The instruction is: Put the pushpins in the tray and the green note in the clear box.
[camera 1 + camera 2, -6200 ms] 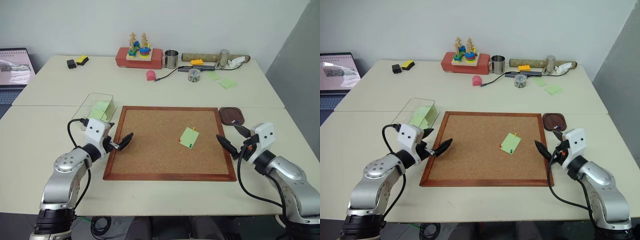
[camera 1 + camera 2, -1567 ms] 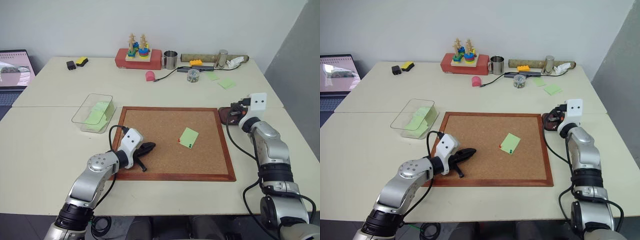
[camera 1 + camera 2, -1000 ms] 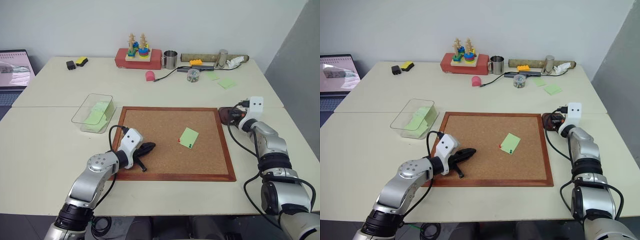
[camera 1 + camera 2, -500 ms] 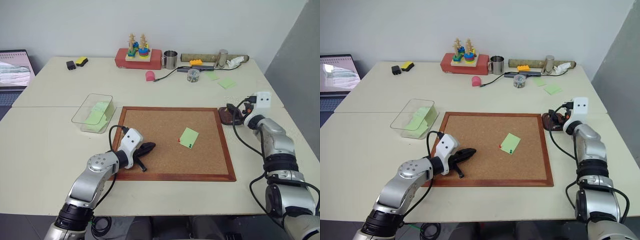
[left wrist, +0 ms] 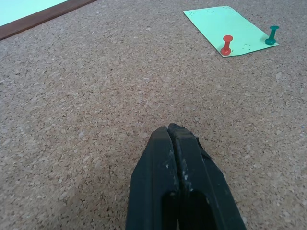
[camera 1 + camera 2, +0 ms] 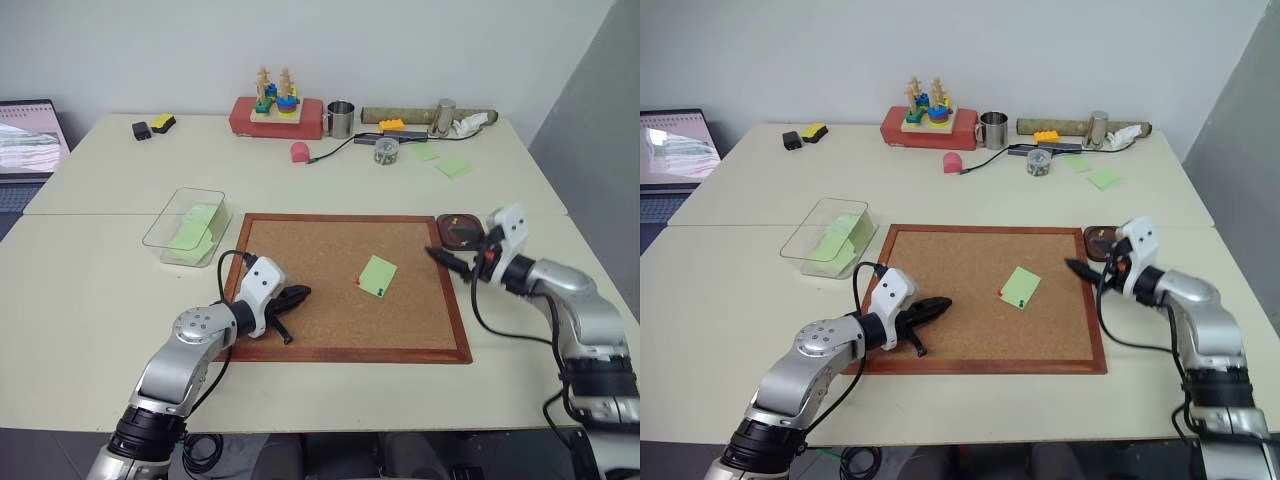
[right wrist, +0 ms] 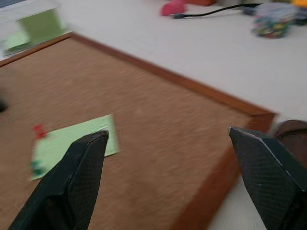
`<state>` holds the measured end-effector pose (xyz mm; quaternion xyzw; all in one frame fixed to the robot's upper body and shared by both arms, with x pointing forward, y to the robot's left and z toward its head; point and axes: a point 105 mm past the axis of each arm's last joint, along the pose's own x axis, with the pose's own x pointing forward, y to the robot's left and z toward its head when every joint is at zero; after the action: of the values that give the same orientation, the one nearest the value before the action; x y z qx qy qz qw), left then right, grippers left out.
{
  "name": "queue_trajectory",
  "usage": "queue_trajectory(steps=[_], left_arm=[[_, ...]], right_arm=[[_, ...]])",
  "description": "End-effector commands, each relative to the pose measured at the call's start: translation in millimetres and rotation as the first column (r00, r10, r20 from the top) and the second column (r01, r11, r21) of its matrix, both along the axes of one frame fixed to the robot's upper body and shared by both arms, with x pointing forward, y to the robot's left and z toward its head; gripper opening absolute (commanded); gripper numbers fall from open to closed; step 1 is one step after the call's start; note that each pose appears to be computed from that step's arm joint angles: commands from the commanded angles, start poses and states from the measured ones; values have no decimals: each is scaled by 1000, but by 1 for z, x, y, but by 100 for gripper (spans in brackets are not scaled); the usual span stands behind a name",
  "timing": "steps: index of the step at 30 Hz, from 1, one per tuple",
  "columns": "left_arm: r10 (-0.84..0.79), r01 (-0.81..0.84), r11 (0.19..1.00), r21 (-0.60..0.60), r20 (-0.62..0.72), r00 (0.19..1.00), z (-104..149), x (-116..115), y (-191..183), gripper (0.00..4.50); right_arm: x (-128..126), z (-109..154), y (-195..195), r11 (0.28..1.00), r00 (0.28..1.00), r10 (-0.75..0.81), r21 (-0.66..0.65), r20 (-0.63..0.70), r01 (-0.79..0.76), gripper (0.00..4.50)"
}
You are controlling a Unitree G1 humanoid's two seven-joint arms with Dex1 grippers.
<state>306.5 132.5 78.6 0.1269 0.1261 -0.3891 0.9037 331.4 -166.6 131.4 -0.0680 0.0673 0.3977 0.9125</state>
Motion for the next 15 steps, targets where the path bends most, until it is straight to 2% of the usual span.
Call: queue_trajectory(steps=[1,6,15], left_arm=[[18,-15,999,41,-71,997,-18,-4,6,0],[9,-6,999,42,-73,997,-18,-4,4,0],[8,-4,999,45,-76,997,-18,-5,5,0]], right_arm=[[-33,4,33,978,976,202,-69,79,-196,420],[-41,-12,56,964,962,262,-77,81,-256,420],[-26,-25,81,971,967,238,-16,87,-238,420]])
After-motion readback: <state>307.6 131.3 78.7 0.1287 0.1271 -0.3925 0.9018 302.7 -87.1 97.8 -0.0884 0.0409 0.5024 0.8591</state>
